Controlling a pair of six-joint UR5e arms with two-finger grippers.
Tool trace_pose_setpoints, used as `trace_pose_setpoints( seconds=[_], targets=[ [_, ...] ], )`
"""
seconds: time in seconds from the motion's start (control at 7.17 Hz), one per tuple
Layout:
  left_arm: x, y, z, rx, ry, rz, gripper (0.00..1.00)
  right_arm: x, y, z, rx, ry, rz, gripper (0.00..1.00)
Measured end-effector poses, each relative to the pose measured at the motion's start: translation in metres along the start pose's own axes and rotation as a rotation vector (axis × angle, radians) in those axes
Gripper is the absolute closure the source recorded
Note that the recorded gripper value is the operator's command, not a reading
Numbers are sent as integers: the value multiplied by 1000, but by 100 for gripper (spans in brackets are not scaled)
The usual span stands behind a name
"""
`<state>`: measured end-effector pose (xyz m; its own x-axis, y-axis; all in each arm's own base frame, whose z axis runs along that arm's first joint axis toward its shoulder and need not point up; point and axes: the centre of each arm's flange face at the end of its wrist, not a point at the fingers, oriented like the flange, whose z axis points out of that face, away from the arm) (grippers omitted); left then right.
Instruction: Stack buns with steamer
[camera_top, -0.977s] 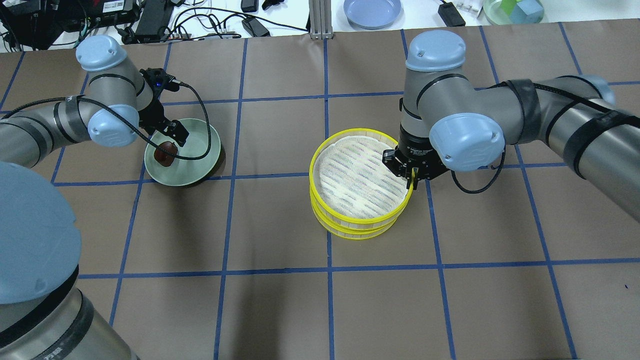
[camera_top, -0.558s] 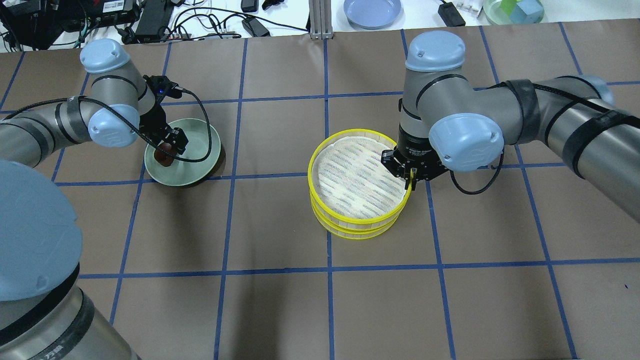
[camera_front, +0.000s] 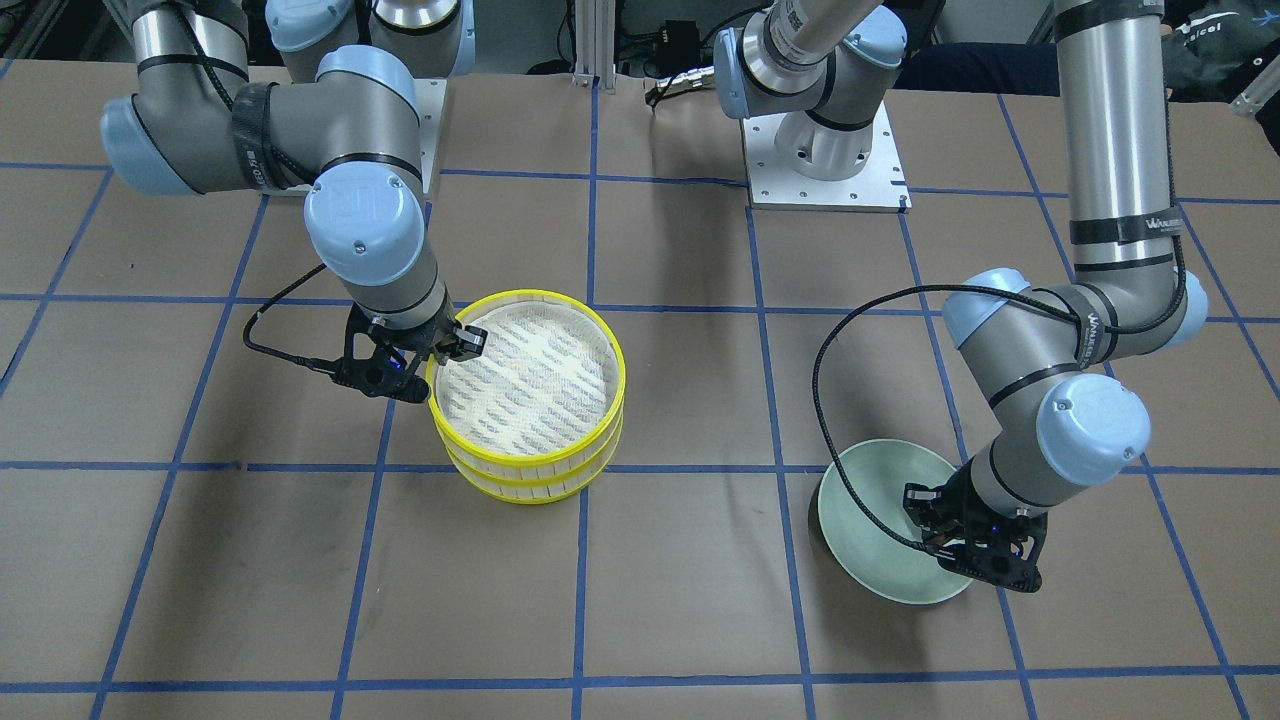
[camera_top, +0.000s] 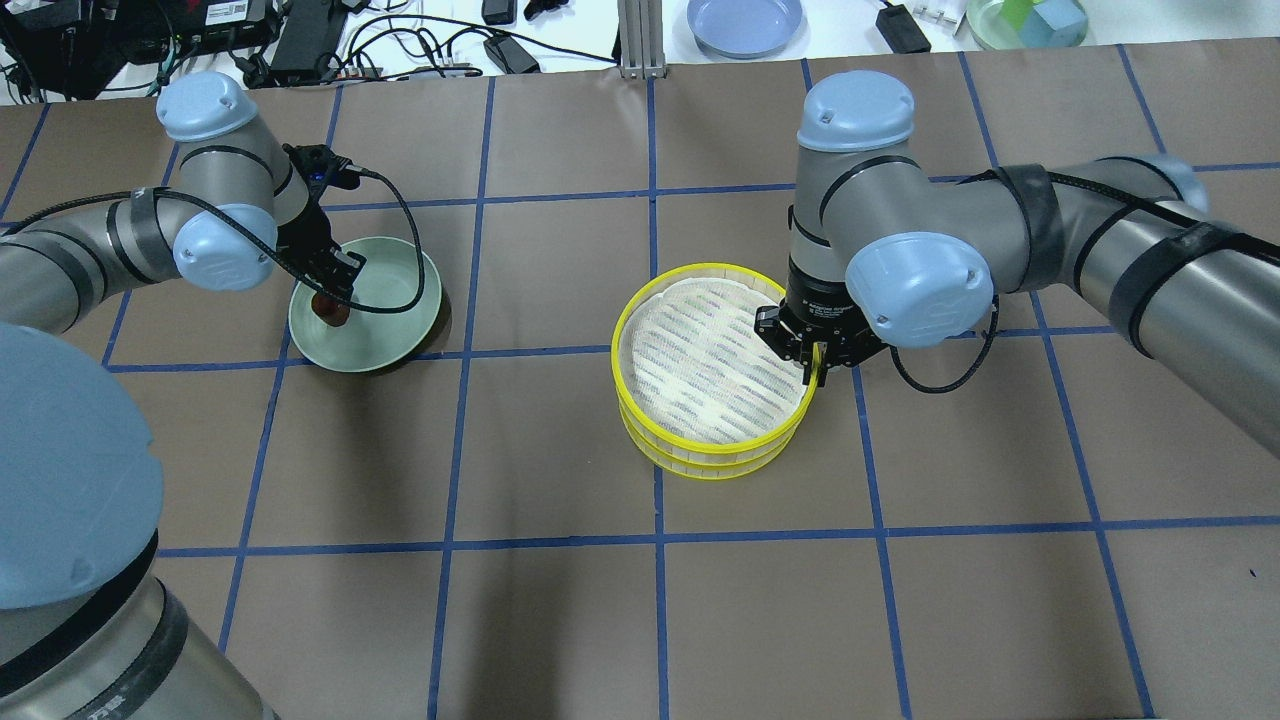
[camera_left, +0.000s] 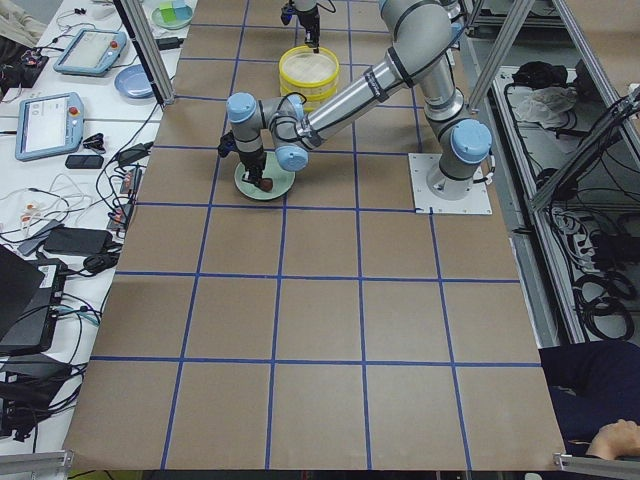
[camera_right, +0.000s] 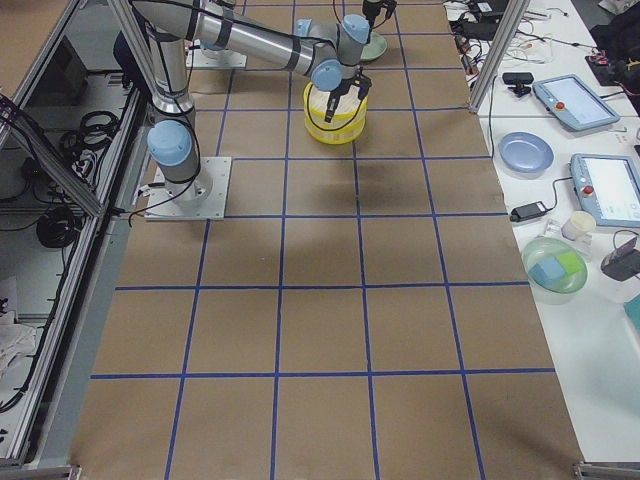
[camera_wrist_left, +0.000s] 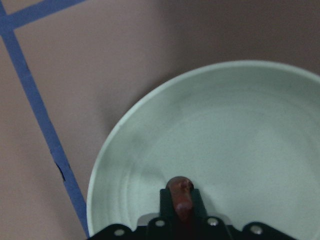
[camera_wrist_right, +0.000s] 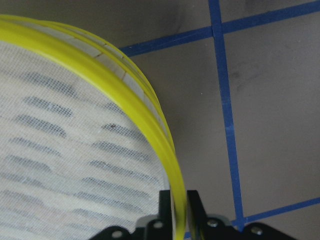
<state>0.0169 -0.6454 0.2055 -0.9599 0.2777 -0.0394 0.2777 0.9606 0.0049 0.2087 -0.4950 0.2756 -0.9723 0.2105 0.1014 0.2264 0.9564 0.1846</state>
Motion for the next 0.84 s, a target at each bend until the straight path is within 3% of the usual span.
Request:
trace_pose_setpoints(
  seconds=[0.42,0.84],
  targets=[
    [57,-7,-62,76,8,-203,100,1,-4,-19,38,-7,-11,0],
    [176,-8,-123,150,79,-351,100,18,-8,-146,160,-46,-84,0]
  ],
)
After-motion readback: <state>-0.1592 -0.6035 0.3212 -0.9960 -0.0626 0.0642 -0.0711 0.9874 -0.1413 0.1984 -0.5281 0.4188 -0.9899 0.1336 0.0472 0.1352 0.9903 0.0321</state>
